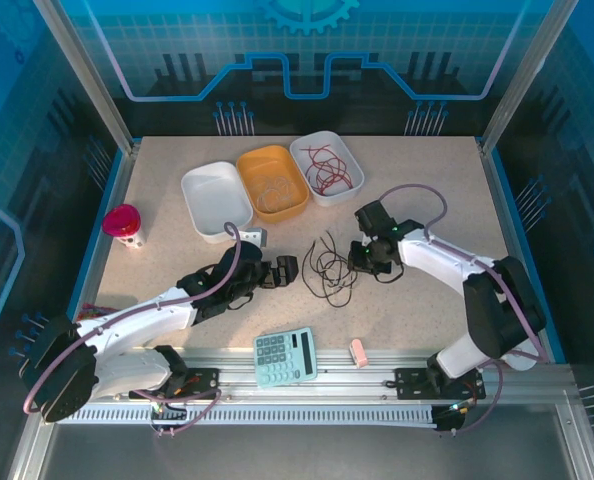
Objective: Untangle the cables
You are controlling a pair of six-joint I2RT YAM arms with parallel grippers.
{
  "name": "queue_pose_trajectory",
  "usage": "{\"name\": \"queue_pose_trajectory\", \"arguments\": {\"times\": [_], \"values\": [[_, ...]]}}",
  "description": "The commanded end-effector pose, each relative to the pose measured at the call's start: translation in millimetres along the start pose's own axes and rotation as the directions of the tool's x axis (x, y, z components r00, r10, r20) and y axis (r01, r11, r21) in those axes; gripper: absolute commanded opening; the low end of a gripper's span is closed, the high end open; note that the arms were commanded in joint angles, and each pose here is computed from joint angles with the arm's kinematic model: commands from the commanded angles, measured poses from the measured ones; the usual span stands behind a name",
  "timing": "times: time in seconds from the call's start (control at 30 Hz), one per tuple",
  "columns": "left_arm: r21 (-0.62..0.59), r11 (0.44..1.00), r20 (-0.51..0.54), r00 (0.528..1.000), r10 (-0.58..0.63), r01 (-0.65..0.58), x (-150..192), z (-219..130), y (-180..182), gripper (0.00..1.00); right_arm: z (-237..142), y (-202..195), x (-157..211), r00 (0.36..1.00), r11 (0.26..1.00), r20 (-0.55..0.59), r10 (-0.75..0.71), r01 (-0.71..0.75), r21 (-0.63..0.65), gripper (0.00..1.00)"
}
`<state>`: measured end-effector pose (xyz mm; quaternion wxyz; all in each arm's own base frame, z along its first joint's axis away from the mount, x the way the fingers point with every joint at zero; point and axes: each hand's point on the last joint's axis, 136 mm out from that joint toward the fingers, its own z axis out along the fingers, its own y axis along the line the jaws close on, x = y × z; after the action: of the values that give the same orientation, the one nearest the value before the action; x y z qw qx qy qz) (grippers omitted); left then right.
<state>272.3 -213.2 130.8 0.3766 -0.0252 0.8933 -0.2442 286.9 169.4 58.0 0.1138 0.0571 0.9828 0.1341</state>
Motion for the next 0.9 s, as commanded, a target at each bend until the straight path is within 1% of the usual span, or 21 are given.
{"name": "queue_pose_trajectory", "arguments": {"times": [0.0, 0.07, 0.23, 0.47, 0.5, 0.57, 0.63, 0.67, 0.87], "values": [[-0.023, 1.000, 0.015, 1.000, -0.020, 0.021, -4.9, -1.1, 3.9, 0.99, 4.1, -0.8, 5.3, 0.999, 0.999, -0.033, 0.003, -0.002, 0.043, 0.23], [-0.023, 0.999, 0.017, 1.000, -0.023, 0.023, -5.2, -1.3, 4.1, 0.99, 7.0, -1.5, 6.7, 0.999, 0.999, -0.045, 0.001, 0.002, 0.055, 0.23], [-0.028, 0.999, 0.017, 1.000, -0.021, 0.022, -4.1, -1.5, 5.6, 0.99, 14.1, -2.1, 10.1, 0.998, 0.998, -0.068, 0.001, 0.003, 0.064, 0.18], [-0.032, 0.999, 0.017, 1.000, -0.024, 0.024, -3.4, -2.0, 7.4, 0.99, 19.0, 0.0, 9.3, 0.997, 0.998, -0.074, 0.002, 0.003, 0.059, 0.17], [-0.034, 0.999, 0.017, 1.000, -0.023, 0.024, -2.9, -2.1, 8.0, 0.99, 19.2, -0.6, 9.4, 0.997, 0.998, -0.075, 0.001, 0.004, 0.064, 0.15], [-0.035, 0.999, 0.021, 0.999, -0.025, 0.025, -3.2, -2.7, 8.5, 0.99, 18.2, -0.3, 8.8, 0.997, 0.998, -0.073, -0.006, 0.011, 0.066, 0.09], [-0.038, 0.999, 0.024, 0.999, -0.023, 0.024, -3.6, -3.8, 9.3, 0.99, 14.6, 1.7, 6.9, 0.998, 0.998, -0.062, -0.021, 0.025, 0.060, 0.03], [-0.042, 0.999, 0.022, 0.999, -0.023, 0.024, -2.9, -3.6, 10.4, 0.99, 12.0, 2.3, 5.7, 0.998, 0.998, -0.052, -0.028, 0.031, 0.062, 0.01], [-0.044, 0.999, 0.024, 0.999, -0.022, 0.023, -2.8, -4.1, 11.3, 0.99, -16.5, 2.4, -3.5, 0.996, 0.990, 0.030, -0.086, 0.082, 0.116, 0.00]]}}
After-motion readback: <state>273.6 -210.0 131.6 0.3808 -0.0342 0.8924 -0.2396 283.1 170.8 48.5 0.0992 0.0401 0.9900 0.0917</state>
